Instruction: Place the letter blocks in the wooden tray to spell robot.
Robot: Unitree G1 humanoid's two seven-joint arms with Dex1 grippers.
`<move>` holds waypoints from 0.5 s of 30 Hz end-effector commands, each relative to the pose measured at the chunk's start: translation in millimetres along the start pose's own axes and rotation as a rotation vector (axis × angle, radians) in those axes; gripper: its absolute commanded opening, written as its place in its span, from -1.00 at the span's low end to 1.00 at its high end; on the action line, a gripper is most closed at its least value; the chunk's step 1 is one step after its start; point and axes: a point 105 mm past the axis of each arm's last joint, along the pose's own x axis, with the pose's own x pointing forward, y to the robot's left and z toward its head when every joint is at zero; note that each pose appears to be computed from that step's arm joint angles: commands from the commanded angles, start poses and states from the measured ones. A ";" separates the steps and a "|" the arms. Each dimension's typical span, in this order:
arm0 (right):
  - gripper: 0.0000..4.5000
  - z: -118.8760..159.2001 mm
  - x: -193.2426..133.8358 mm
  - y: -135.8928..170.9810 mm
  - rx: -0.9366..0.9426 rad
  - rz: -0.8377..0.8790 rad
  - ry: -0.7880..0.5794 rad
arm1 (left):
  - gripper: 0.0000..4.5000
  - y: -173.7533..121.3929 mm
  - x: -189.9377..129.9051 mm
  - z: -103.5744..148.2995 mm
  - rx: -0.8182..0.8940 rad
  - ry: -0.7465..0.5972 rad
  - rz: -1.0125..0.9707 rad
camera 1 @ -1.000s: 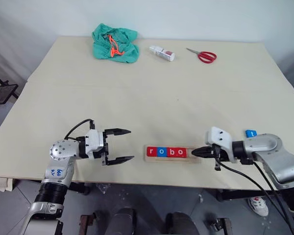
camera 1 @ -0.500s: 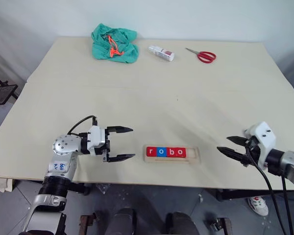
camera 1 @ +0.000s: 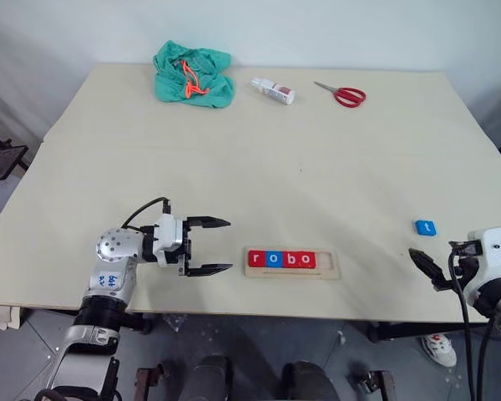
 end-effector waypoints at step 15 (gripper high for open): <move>0.99 -0.1 64.6 -39.5 0.072 -0.155 -0.037 | 1.00 2.7 -2.3 10.0 0.045 0.002 0.006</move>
